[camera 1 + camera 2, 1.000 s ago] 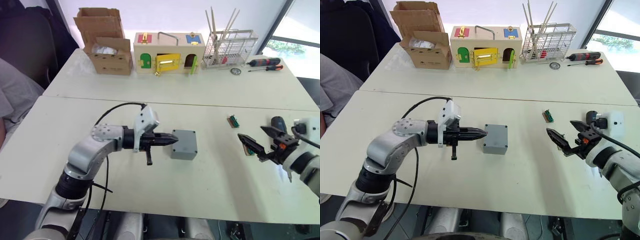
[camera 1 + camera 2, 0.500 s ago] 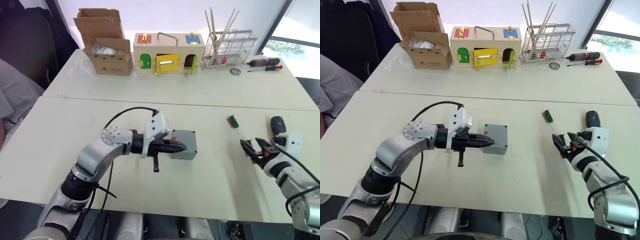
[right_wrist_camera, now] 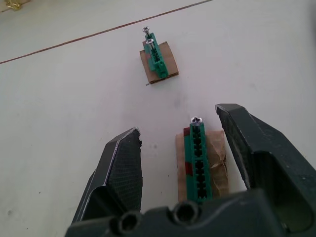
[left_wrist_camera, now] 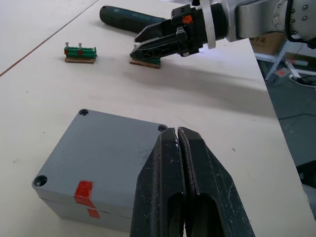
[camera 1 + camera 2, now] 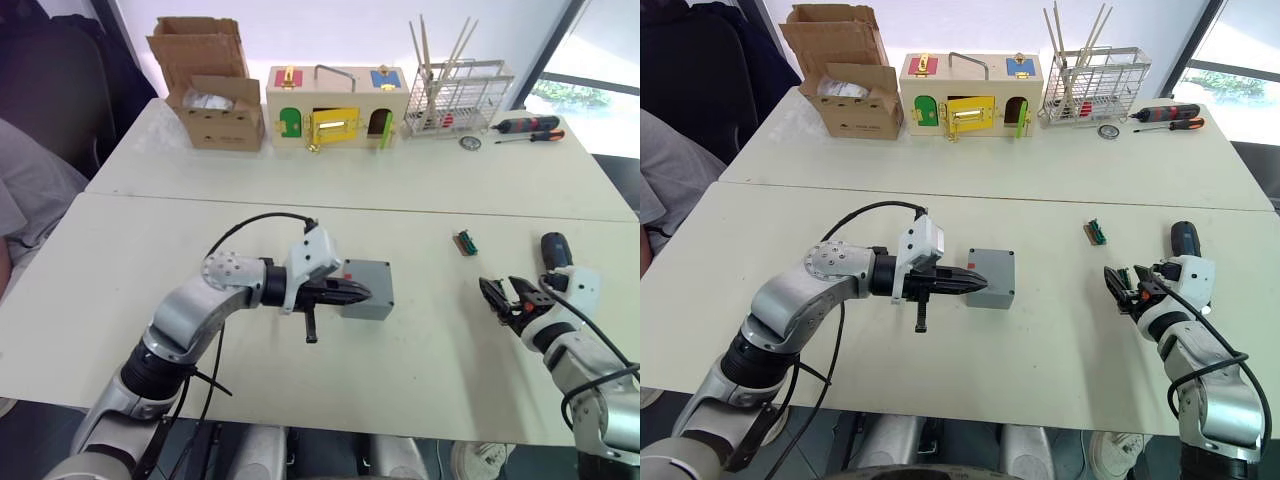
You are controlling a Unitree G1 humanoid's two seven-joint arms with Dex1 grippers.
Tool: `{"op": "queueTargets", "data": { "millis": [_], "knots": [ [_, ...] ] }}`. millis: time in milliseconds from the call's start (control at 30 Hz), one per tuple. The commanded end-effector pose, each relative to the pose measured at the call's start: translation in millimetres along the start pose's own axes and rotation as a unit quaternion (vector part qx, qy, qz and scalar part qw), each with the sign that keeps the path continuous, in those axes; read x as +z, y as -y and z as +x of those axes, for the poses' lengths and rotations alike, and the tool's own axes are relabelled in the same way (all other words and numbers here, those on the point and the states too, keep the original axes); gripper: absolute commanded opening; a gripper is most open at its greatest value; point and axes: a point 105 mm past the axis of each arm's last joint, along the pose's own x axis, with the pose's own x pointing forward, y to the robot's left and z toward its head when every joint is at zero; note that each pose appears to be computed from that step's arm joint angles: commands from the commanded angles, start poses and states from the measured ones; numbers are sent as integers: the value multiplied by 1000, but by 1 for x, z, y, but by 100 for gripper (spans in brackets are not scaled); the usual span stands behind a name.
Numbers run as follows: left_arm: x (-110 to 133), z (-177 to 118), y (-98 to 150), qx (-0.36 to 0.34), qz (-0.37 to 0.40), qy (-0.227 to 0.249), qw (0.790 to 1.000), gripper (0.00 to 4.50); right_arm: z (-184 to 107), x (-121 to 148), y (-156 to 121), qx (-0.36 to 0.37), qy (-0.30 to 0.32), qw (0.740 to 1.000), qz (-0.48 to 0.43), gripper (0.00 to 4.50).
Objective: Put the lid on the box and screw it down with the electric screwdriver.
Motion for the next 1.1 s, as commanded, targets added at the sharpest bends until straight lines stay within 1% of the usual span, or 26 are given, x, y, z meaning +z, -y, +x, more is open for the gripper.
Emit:
{"op": "queueTargets", "data": {
  "millis": [33, 100, 133, 167, 400, 467, 533, 633, 800, 833, 867, 900, 933, 967, 1033, 1100],
  "knots": [
    [10, 1, 2, -4, 28, 7, 1000, 0, 0, 11, 1, -2, 25, 1000, -2, 197],
    [11, 1, 1, -3, 28, 10, 1000, 0, 1, 10, 2, -3, 23, 1000, -4, 113],
    [12, 2, 1, -2, 28, 11, 1000, 0, 1, 10, 2, -3, 23, 1000, -3, 52],
    [12, 2, 1, -1, 29, 11, 1000, 0, 2, 10, 3, -6, 25, 1000, -1, 6],
    [11, 2, 1, 1, 26, 11, 1000, 0, 1, 12, 3, -11, 29, 1000, 1, 6],
    [10, 2, 1, 1, 25, 11, 1000, 0, -1, 16, 4, -13, 37, 999, 1, 6],
    [9, 1, 1, 2, 23, 11, 1000, 0, -3, 26, 4, -12, 52, 999, -2, 6],
    [7, -1, -1, 5, 20, 9, 1000, 0, -10, 46, 2, -4, 91, 996, -13, 6],
    [6, -4, -5, 10, 20, 6, 1000, 0, -17, 66, -3, 9, 122, 992, -19, 6],
    [6, -4, -7, 13, 20, 5, 1000, 0, -18, 74, -4, 15, 130, 991, -30, 6],
    [6, -6, -10, 18, 20, 4, 1000, 0, -18, 86, -12, 39, 142, 988, -39, 6],
    [6, -11, -15, 31, 20, 1, 999, 0, -16, 99, -29, 84, 149, 984, -53, 6],
    [5, -18, -22, 47, 18, -4, 999, 0, -15, 107, -52, 146, 149, 976, -60, 6],
    [4, -26, -28, 62, 14, -8, 998, 0, -15, 110, -72, 198, 143, 967, -65, 6],
    [2, -36, -35, 81, 6, -10, 997, 0, -15, 110, -97, 261, 129, 954, -71, 6],
    [1, -45, -39, 95, -15, -1, 995, 0, -14, 106, -123, 321, 113, 937, -75, 6]
  ]
}}
